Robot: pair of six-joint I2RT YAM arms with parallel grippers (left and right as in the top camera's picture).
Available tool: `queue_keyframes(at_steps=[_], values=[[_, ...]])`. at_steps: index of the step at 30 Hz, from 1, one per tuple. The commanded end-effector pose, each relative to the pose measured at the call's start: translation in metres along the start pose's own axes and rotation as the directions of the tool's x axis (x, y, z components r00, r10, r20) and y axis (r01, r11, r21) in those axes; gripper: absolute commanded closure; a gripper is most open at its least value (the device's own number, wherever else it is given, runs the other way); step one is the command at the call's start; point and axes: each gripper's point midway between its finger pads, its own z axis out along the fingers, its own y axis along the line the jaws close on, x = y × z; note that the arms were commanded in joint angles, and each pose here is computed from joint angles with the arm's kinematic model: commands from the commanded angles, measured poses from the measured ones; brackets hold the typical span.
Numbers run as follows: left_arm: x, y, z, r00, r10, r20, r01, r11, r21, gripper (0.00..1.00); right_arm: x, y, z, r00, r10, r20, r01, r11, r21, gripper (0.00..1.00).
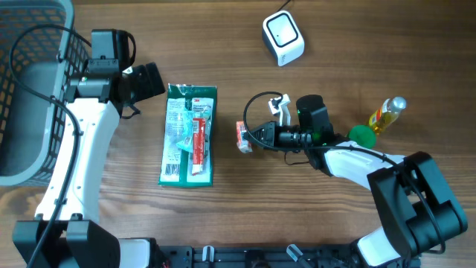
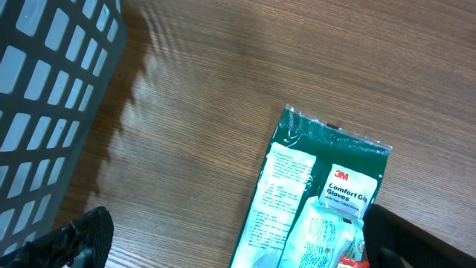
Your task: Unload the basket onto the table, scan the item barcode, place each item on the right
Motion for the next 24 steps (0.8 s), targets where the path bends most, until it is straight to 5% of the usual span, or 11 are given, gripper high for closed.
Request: queue_keyframes(at_steps=[1, 13, 18, 24], values=[[-0.003, 0.002, 0.0, 1.0, -0.014, 0.007, 0.014, 1.0, -0.006, 0.0, 0.001, -0.014, 0.003, 0.999, 0.035, 0.008, -0.035, 0.999, 0.036, 0.96], [-0.003, 0.002, 0.0, 1.0, -0.014, 0.007, 0.014, 1.0, -0.006, 0.0, 0.005, -0.037, 0.01, 0.996, 0.093, 0.008, -0.093, 0.992, 0.085, 0.94], [-0.003, 0.002, 0.0, 1.0, -0.014, 0.007, 0.014, 1.0, -0.006, 0.0, 0.005, -0.038, 0.01, 0.996, 0.093, 0.01, -0.093, 0.991, 0.092, 0.79], [-0.003, 0.002, 0.0, 1.0, -0.014, 0.007, 0.014, 1.0, -0.006, 0.0, 0.008, -0.04, 0.01, 0.995, 0.103, 0.004, -0.103, 0.99, 0.099, 0.78]])
